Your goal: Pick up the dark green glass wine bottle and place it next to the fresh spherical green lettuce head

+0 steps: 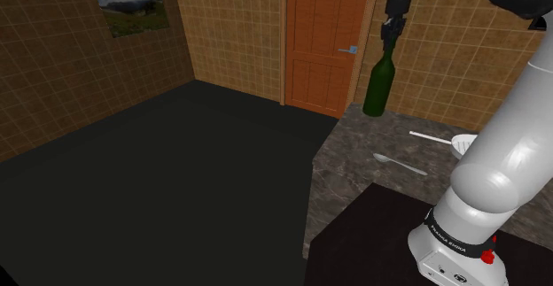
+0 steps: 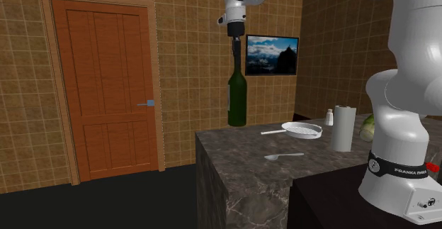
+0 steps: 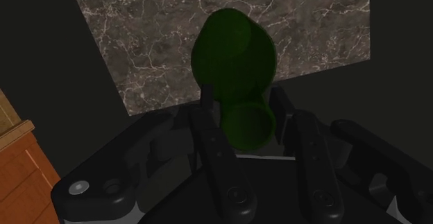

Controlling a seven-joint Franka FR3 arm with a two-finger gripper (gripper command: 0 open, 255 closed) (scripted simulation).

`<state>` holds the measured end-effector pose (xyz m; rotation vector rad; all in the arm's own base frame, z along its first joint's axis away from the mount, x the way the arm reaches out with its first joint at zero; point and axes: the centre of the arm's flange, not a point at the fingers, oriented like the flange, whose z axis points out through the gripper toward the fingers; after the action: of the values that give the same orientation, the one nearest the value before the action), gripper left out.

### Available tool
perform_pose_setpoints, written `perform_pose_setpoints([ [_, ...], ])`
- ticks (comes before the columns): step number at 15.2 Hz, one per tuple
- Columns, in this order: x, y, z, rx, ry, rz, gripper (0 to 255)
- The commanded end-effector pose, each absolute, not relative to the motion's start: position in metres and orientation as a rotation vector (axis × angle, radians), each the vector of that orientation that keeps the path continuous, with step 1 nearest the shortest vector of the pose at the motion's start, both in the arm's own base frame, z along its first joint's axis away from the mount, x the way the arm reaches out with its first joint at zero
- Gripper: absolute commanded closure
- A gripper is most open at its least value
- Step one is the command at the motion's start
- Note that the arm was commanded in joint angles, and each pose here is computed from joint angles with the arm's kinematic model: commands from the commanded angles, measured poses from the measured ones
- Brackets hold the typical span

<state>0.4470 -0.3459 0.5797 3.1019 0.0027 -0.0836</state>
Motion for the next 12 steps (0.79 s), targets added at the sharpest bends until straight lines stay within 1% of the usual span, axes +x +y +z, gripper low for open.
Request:
perform_pose_setpoints([
  [1, 0.447, -0.346, 0.592, 3.102, 0.003, -0.084, 255],
  [12, 0.447, -0.346, 0.650, 3.102, 0.003, -0.084, 255],
])
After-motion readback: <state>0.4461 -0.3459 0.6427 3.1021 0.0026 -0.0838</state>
